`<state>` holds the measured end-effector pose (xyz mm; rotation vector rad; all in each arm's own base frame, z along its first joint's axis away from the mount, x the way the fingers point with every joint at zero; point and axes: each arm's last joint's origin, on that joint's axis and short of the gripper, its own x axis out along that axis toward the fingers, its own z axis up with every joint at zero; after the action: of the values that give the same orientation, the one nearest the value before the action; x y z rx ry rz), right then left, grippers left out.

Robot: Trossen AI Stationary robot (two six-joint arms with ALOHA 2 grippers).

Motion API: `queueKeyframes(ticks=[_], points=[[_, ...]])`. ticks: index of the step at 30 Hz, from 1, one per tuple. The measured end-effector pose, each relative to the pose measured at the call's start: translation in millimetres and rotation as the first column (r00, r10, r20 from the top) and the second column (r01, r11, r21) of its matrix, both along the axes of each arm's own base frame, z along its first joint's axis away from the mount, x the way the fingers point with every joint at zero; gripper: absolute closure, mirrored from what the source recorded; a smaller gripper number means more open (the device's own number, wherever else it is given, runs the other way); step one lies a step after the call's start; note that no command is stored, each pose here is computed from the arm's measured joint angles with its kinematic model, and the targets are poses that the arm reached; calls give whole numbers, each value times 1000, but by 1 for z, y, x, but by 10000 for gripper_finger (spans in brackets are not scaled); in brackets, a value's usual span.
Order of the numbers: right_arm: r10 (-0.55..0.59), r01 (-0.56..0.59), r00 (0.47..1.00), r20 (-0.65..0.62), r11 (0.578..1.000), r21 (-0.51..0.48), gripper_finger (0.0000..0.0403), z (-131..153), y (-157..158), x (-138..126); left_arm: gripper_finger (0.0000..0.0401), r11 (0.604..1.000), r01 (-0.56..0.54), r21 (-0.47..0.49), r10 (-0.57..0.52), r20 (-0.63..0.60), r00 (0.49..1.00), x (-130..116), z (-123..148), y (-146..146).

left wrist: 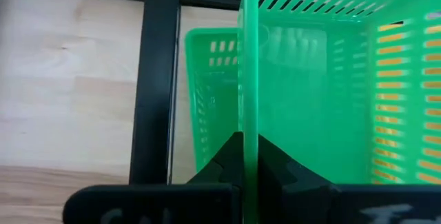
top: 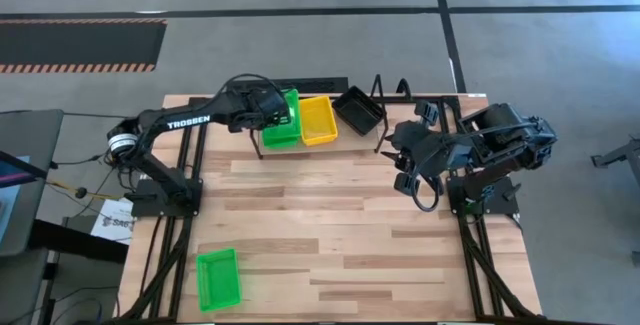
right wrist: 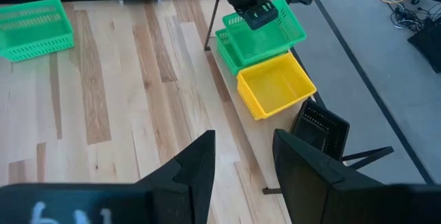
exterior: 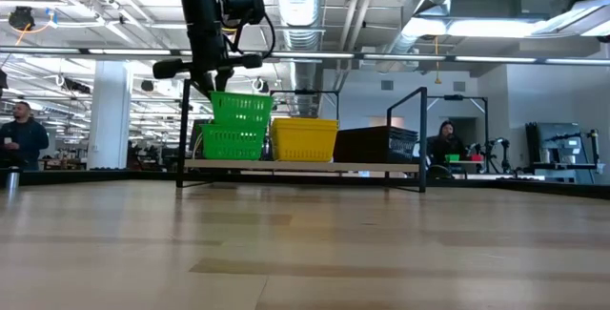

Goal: Stack baskets on shelf by color
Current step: Stack the right green bin on top of the green bin on the shelf

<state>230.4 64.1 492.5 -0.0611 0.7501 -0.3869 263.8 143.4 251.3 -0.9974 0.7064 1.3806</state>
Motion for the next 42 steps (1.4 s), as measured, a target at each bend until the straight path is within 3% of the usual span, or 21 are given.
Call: queueKeyframes(ticks=[12, 18, 25, 35, 42], points=[[7, -7, 1000, -4, 1000, -6, 237, 0, 0, 0, 401, 997, 8, 80, -5, -36, 999, 7, -1, -14], [10, -10, 1000, -4, 1000, -6, 237, 0, 0, 0, 401, 999, -8, 34, 10, -61, 998, 13, -14, -21], [17, -17, 1000, -9, 1000, -8, 237, 0, 0, 0, 401, 998, 11, 58, -5, -117, 993, 21, -25, -26], [36, -36, 999, -17, 999, 1, 237, 0, 1, 0, 400, 988, 138, 63, -132, -95, 987, 28, -3, -20], [41, -42, 999, -20, 999, -3, 237, 0, 1, 0, 366, 982, 187, 10, -185, -94, 978, 26, -3, -16]])
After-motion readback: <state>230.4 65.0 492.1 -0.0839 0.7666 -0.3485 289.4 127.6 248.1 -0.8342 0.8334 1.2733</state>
